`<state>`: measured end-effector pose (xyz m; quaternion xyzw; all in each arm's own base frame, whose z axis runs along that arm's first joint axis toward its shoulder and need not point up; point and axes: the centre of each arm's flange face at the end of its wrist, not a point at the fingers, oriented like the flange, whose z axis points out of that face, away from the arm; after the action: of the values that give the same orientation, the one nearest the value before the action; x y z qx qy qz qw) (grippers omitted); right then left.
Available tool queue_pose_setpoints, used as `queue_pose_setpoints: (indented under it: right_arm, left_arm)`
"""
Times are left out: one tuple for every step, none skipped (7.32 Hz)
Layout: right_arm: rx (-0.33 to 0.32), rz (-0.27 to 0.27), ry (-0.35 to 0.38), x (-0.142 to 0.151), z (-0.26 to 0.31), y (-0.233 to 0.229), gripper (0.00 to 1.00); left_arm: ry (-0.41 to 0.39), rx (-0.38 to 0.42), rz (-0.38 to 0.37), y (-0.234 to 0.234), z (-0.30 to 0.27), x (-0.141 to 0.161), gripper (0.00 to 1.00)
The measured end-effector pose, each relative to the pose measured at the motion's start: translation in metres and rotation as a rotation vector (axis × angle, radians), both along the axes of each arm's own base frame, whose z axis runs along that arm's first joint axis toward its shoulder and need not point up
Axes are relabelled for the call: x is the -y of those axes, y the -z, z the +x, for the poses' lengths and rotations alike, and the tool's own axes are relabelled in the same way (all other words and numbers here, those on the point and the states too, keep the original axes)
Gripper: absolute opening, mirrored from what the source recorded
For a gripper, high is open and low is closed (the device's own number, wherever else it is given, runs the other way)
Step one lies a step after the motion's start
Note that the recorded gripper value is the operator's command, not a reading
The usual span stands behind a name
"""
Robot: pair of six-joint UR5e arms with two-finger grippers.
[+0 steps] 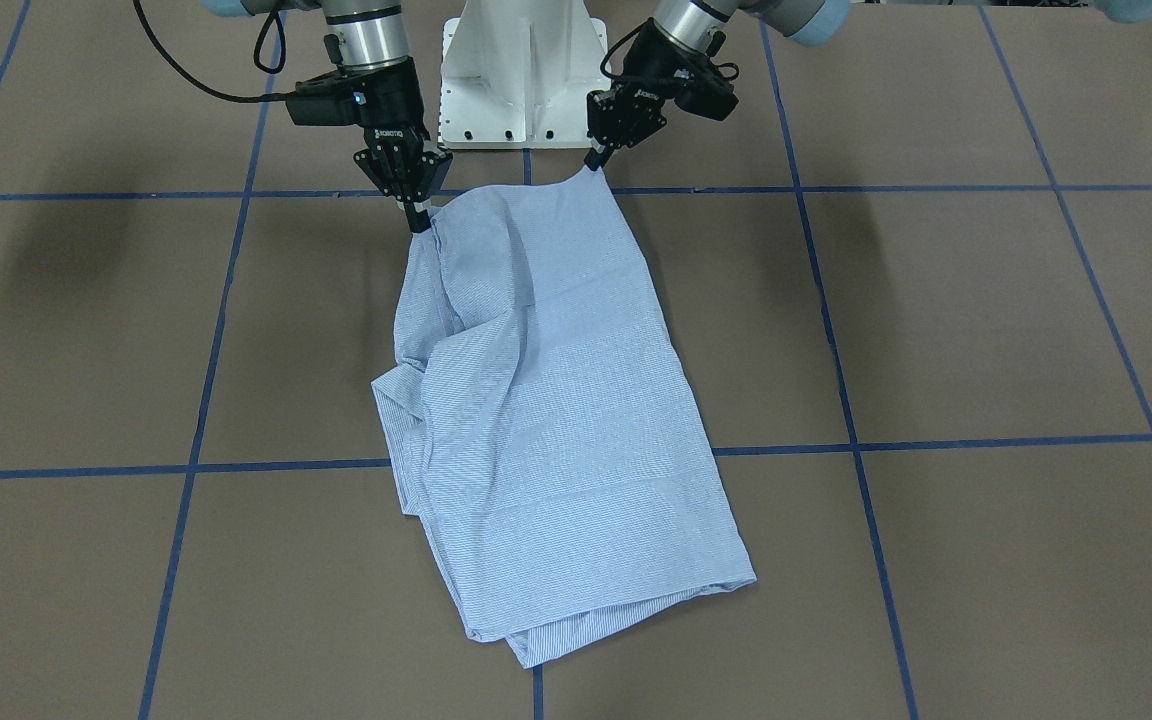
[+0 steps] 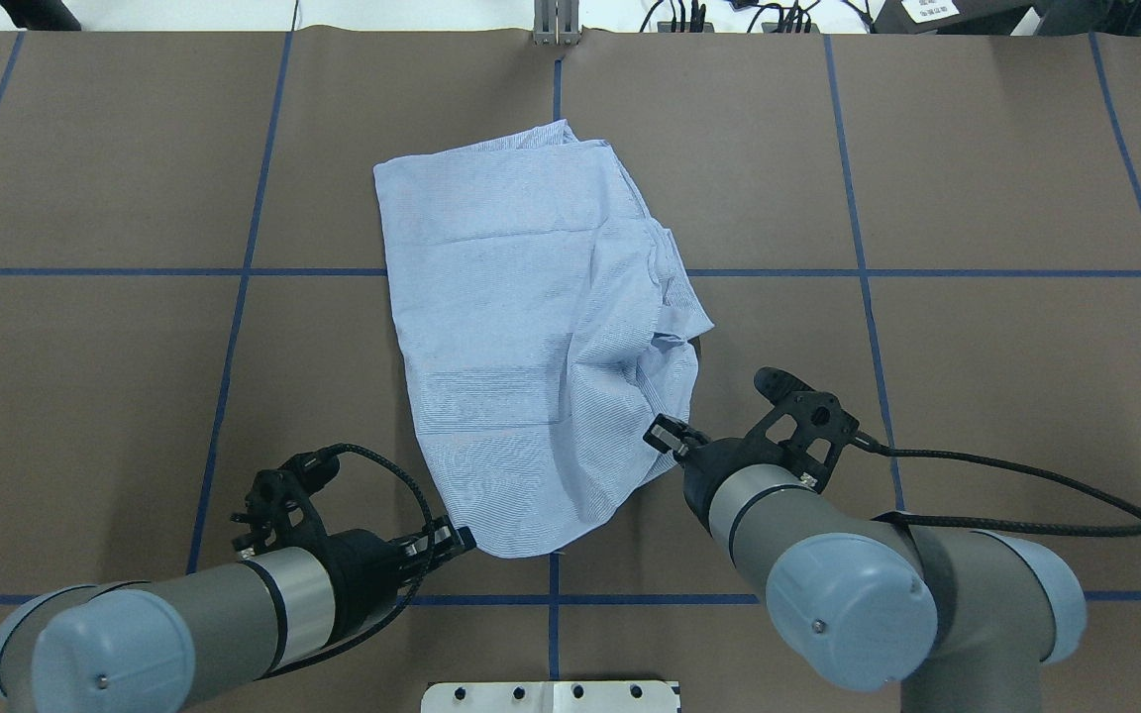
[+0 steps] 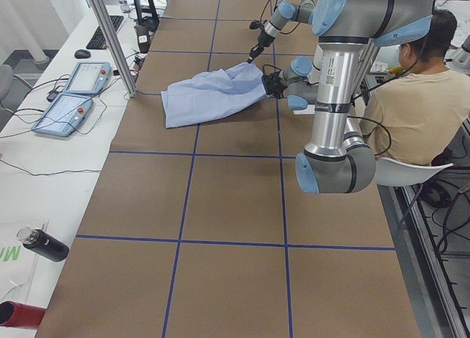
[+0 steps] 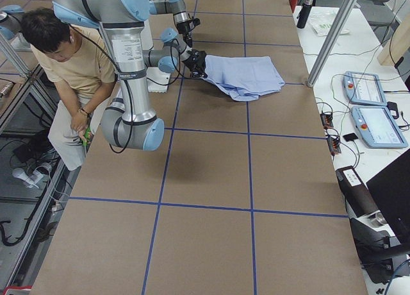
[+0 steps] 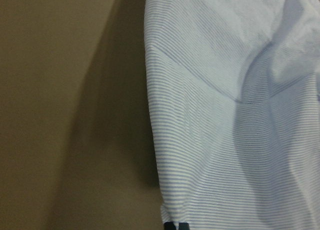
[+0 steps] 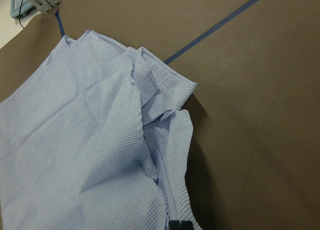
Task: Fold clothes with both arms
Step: 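Lift the near edge with both grippers and fold it away from the robot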
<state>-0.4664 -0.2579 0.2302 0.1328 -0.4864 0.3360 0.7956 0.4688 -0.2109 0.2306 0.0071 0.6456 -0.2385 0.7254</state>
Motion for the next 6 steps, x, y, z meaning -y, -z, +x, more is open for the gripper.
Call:
queue_pose_setpoints:
  right_arm:
    - [0.012, -0.004, 0.026, -0.019, 0.026, 0.02, 0.0]
    - [0.02, -0.014, 0.05, -0.036, 0.056, 0.042, 0.0]
    - [0.025, -0.021, 0.063, -0.045, 0.078, 0.057, 0.0]
    - [0.014, -0.024, 0.057, -0.043, 0.082, 0.061, 0.0]
    - [-0.012, -0.025, 0.029, -0.03, 0.071, 0.059, 0.0]
    - [-0.042, -0.026, -0.016, -0.003, 0.049, 0.062, 0.0]
  left_arm:
    - [-0.015, -0.056, 0.004, 0.023, -0.031, -0.005, 0.0]
    - [-0.046, -0.099, 0.006, 0.045, -0.065, -0.012, 0.0]
    - [-0.076, -0.1, 0.003, 0.064, -0.091, -0.013, 0.0]
    - [-0.076, -0.051, 0.01, 0.074, -0.105, 0.002, 0.0]
    - [-0.045, 0.027, 0.032, 0.076, -0.102, 0.032, 0.0]
    - [0.009, 0.119, 0.054, 0.071, -0.082, 0.077, 0.0]
